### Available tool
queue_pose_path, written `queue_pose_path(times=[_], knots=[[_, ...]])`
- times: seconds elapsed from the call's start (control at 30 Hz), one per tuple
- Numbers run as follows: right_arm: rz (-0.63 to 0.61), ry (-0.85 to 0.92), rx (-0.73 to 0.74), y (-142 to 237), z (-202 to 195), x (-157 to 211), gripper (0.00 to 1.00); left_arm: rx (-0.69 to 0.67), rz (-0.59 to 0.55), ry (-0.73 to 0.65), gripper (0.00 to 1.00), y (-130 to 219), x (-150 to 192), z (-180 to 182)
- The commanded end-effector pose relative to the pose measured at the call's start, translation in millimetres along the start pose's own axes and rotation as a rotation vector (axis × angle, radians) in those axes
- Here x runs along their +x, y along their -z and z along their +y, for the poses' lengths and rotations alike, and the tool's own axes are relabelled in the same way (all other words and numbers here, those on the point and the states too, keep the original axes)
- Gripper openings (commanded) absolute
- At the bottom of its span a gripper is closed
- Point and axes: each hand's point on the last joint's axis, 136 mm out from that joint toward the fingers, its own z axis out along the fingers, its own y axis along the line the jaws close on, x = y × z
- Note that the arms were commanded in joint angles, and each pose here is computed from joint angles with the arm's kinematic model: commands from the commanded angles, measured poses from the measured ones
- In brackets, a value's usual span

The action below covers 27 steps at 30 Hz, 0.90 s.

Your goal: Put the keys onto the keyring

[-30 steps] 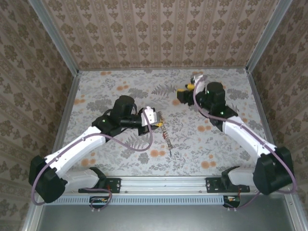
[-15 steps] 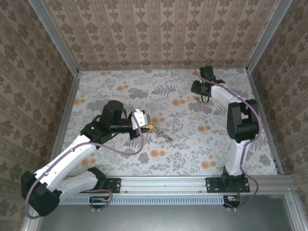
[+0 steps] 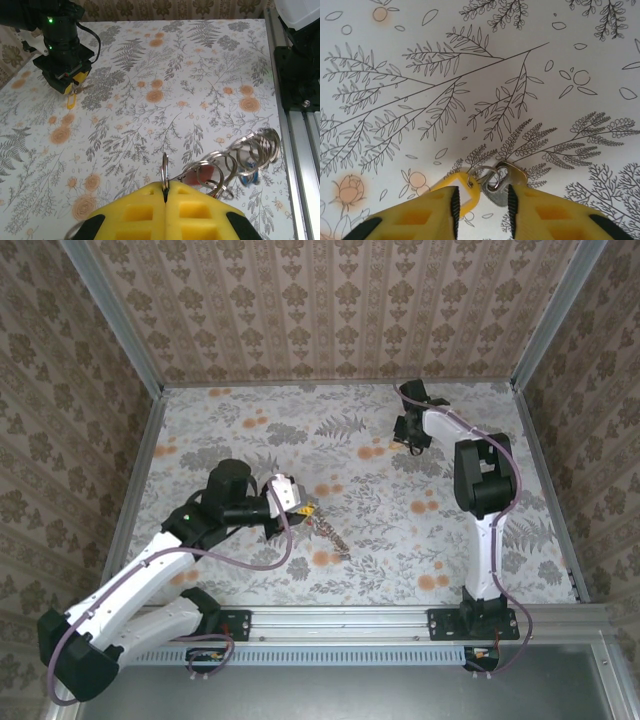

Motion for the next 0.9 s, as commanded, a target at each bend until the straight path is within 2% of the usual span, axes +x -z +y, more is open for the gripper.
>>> queue_pose_path(times=[0.0, 0.3, 0.37, 0.5, 0.87], knots=[[0.037, 0.038, 0.046, -9.9, -3.0, 5.3, 0.32, -0.025, -0.034, 0.016, 0.0, 6.7, -5.2, 0.6], [0.107, 0.078, 0.041, -21.6, 1.6, 28.2, 0.22, -0.041, -0.027, 0.014, 0.0, 10.6, -3.1, 0.2], [0.113, 0.075, 0.031, -13.0, 3.0, 33.7, 0.19, -0.041, -0.027, 0.011, 0.0, 10.8, -3.3, -0.1], [0.126, 0.055, -0.01, 11.7, 11.6, 55.1, 0.2, -0.041, -0.026, 0.007, 0.0, 10.8, -2.9, -0.1], [0.224, 0.166, -0.233, 71.4, 97.3, 194.3, 0.21, -0.056, -0.005, -0.002, 0.0, 15.0, 6.2, 0.3]])
